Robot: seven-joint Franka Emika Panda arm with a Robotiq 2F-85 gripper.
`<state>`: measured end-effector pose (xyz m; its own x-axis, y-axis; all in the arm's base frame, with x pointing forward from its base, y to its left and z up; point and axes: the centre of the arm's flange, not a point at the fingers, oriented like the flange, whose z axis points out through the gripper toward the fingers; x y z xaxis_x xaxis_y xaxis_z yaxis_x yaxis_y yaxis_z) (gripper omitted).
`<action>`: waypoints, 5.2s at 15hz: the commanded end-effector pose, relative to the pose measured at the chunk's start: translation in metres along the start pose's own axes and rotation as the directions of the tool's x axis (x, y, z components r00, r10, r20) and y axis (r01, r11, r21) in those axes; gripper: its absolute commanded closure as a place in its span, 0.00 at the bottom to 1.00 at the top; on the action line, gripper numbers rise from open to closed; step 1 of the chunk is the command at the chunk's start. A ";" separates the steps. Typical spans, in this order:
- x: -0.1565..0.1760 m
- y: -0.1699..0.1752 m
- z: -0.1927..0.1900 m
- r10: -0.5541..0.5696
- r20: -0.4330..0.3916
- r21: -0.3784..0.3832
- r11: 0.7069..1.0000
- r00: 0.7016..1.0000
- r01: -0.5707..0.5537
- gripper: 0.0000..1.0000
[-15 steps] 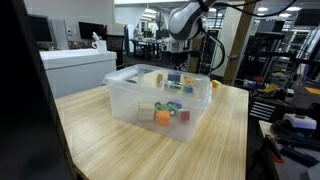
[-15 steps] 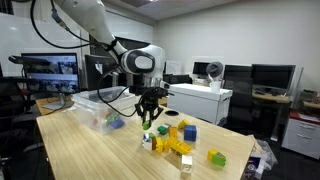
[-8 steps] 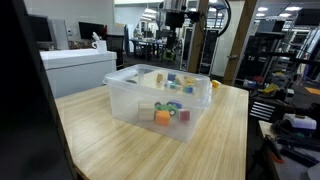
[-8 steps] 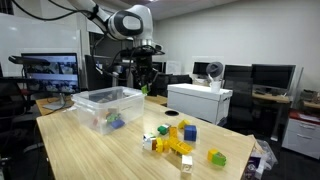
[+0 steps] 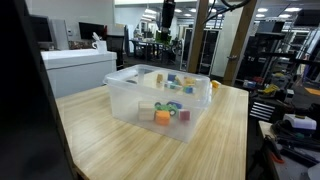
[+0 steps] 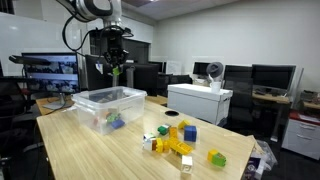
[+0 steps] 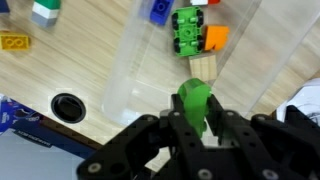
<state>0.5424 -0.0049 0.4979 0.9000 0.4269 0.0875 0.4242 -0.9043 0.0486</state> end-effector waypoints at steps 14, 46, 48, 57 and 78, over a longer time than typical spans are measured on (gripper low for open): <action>-0.104 0.122 0.052 0.821 0.056 -0.047 0.571 0.568 -0.820 0.00; -0.177 0.235 0.234 0.856 0.133 -0.157 0.516 0.500 -0.842 0.00; -0.169 0.230 0.240 0.841 0.139 -0.155 0.541 0.523 -0.827 0.00; -0.160 0.221 0.252 0.824 0.138 -0.196 0.566 0.549 -0.800 0.00; -0.186 0.233 0.285 0.847 0.103 -0.173 0.532 0.522 -0.829 0.51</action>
<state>0.5122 -0.2932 0.2193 0.8401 -0.5421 -0.0197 -0.5344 -0.8332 0.1420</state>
